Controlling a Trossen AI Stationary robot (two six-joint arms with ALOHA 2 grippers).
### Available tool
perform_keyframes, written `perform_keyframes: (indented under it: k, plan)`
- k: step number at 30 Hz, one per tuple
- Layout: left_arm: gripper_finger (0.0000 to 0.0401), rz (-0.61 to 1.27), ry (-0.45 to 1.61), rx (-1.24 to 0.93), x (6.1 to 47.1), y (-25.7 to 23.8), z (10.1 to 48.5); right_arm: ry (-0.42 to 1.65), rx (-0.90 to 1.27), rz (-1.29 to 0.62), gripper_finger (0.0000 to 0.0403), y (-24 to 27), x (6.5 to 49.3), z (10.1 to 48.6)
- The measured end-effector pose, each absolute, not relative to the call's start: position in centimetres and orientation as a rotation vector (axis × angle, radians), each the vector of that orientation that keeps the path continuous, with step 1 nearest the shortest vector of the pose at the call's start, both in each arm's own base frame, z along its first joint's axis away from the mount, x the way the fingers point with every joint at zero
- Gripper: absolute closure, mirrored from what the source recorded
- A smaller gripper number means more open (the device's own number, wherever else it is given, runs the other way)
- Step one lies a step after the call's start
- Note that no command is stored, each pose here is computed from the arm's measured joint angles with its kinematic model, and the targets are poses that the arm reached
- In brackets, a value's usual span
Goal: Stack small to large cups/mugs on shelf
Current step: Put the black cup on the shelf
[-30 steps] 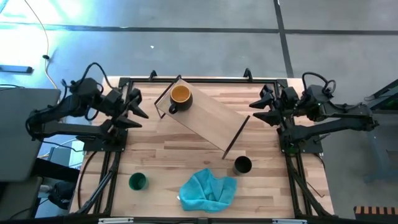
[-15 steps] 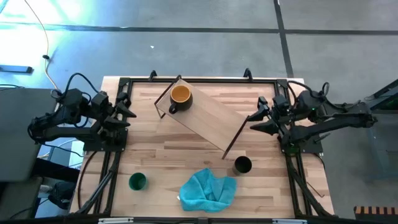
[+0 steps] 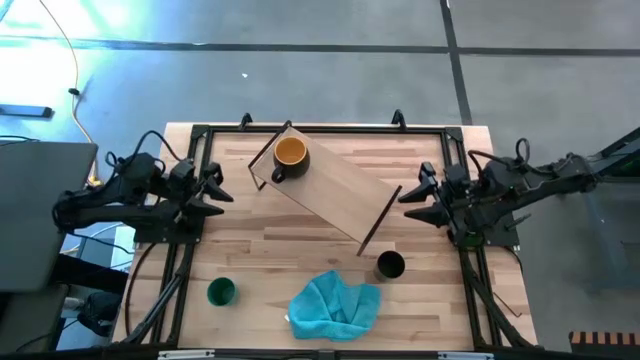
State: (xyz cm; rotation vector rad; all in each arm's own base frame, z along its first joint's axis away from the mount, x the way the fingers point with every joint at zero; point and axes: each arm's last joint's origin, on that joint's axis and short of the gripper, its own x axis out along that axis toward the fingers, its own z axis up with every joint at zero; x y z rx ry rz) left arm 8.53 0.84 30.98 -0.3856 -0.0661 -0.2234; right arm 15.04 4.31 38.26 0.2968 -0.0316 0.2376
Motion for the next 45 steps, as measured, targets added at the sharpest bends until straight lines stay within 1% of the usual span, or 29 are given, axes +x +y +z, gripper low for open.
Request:
perform_keyframes:
  k: [6,12,15,22,31,36,45]
  plan:
    - [0.0235,-0.222,-0.126,-0.391,6.9,0.5,30.0,-0.004,0.345,0.229,0.0245,4.8,14.9,38.0]
    - [0.0235,-0.21,-0.218,-0.413,4.9,0.1,29.9,0.178,0.545,0.191,0.0245,5.6,14.5,36.5]
    - [0.0235,-0.216,-0.237,-0.419,4.5,0.0,29.9,0.241,0.606,0.157,0.0245,6.0,14.2,35.9]
    - [0.0235,-0.206,-0.17,-0.488,4.5,0.0,29.2,0.289,0.665,0.111,0.0245,6.9,13.6,35.3]
    - [0.0235,-0.205,-0.159,-0.514,4.6,0.0,29.2,0.484,0.792,0.012,0.0245,7.8,13.1,33.3]
    - [0.0236,-0.205,-0.159,-0.514,4.6,0.0,29.2,0.562,0.782,-0.026,0.0245,8.3,13.3,32.4]
    - [0.0235,-0.205,-0.158,-0.514,4.6,0.0,29.2,0.734,0.622,-0.045,0.0245,9.4,14.6,30.3]
